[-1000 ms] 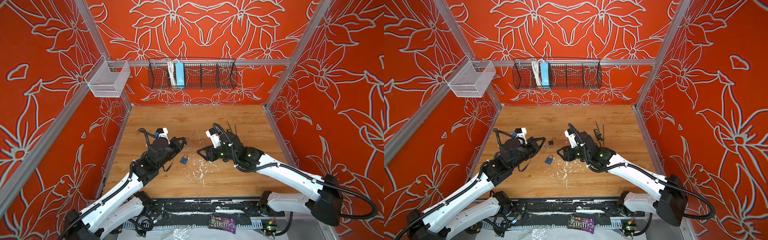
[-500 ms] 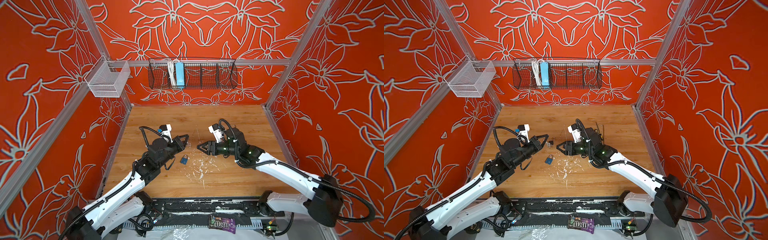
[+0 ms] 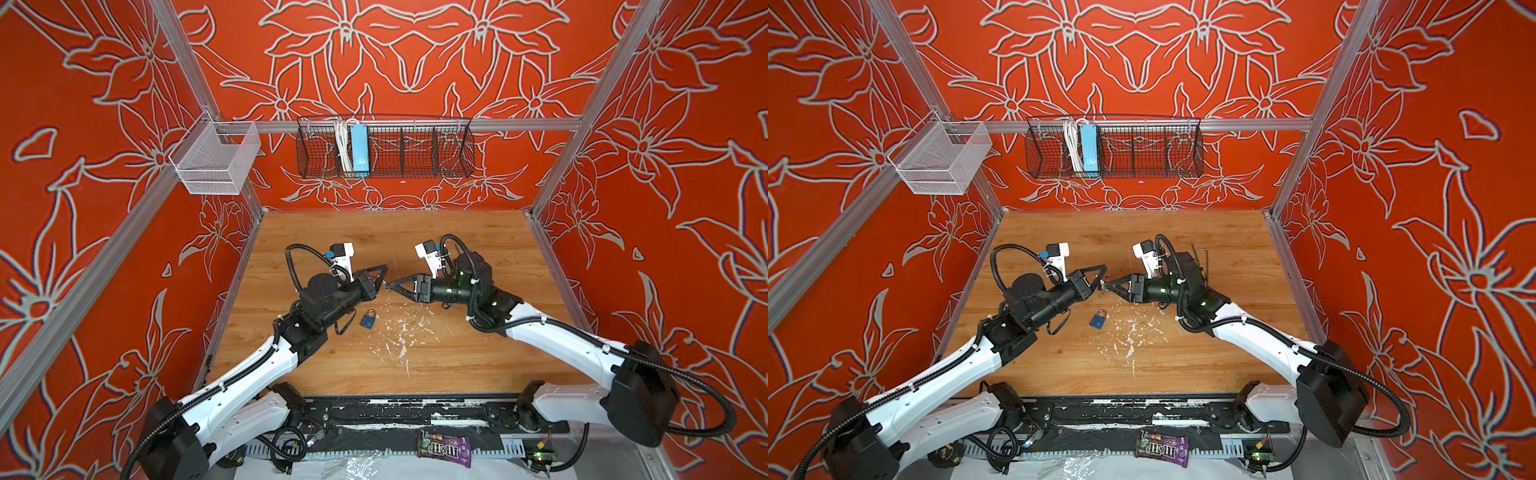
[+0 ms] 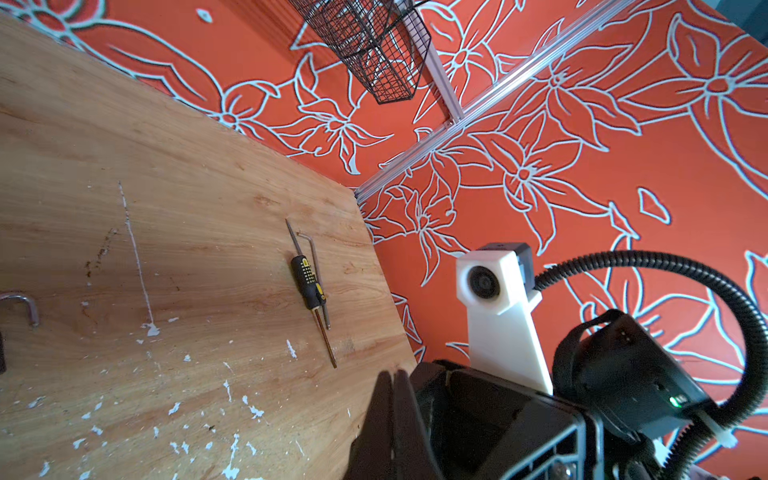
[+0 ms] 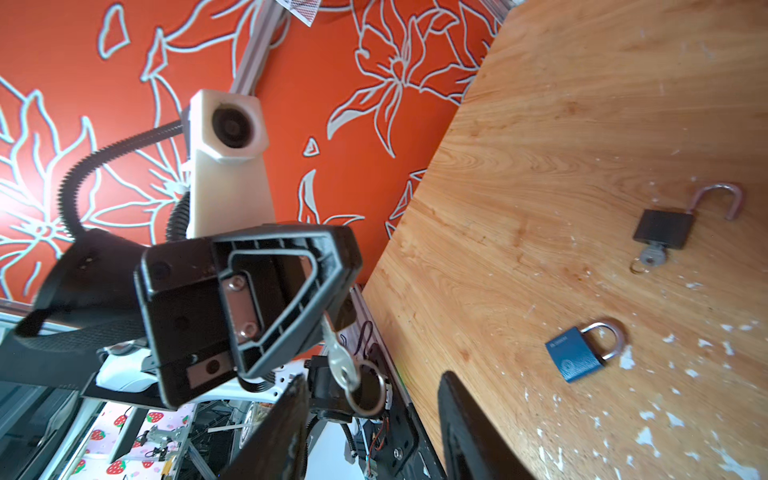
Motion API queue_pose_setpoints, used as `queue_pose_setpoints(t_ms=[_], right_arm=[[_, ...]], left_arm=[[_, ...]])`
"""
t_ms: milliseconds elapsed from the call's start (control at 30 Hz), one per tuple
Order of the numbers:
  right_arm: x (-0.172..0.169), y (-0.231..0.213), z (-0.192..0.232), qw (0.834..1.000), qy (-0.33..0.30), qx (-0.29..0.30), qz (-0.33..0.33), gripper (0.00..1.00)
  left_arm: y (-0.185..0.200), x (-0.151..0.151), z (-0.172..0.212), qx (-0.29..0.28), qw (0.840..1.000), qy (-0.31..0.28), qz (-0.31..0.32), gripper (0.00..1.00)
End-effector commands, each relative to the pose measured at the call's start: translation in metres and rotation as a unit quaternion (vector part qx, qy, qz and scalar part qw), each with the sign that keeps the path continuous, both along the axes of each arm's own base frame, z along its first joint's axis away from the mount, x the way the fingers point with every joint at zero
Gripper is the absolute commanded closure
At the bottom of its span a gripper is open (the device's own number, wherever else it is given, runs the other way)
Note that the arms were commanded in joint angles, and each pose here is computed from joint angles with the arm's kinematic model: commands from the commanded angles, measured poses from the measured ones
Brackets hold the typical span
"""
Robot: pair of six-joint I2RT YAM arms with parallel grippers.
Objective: Unlock with the key
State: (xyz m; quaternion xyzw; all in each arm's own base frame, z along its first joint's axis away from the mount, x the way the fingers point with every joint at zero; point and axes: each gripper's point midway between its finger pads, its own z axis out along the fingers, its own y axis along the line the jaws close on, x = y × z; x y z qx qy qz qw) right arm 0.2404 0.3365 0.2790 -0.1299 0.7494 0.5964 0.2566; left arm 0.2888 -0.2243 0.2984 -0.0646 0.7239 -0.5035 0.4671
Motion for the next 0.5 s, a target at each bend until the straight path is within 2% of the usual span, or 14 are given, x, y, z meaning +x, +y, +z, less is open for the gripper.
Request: queue_pose_setpoints(t_ms=[0,167,233,467], right_arm=[[-0.004,0.003,0.014,0.999,-0.016,0.031,0.021,0.52],[-0.010,0.004,0.016,0.998,-0.022,0.046,0.038,0.59],[-0.012,0.005,0.016,0.997,-0.020,0.049,0.048,0.63],[-0.015,0.006,0.012,0.997,-0.015,0.058,0.056,0.68]], left_arm=[[-0.004,-0.002,0.023,-0.011,0.999,-0.045,-0.017,1.00],[-0.008,-0.003,0.028,-0.015,0.998,-0.052,-0.025,1.00],[-0.012,0.003,0.019,-0.009,0.999,-0.040,-0.028,1.00],[-0.015,0.003,0.023,-0.016,0.998,-0.044,-0.034,1.00]])
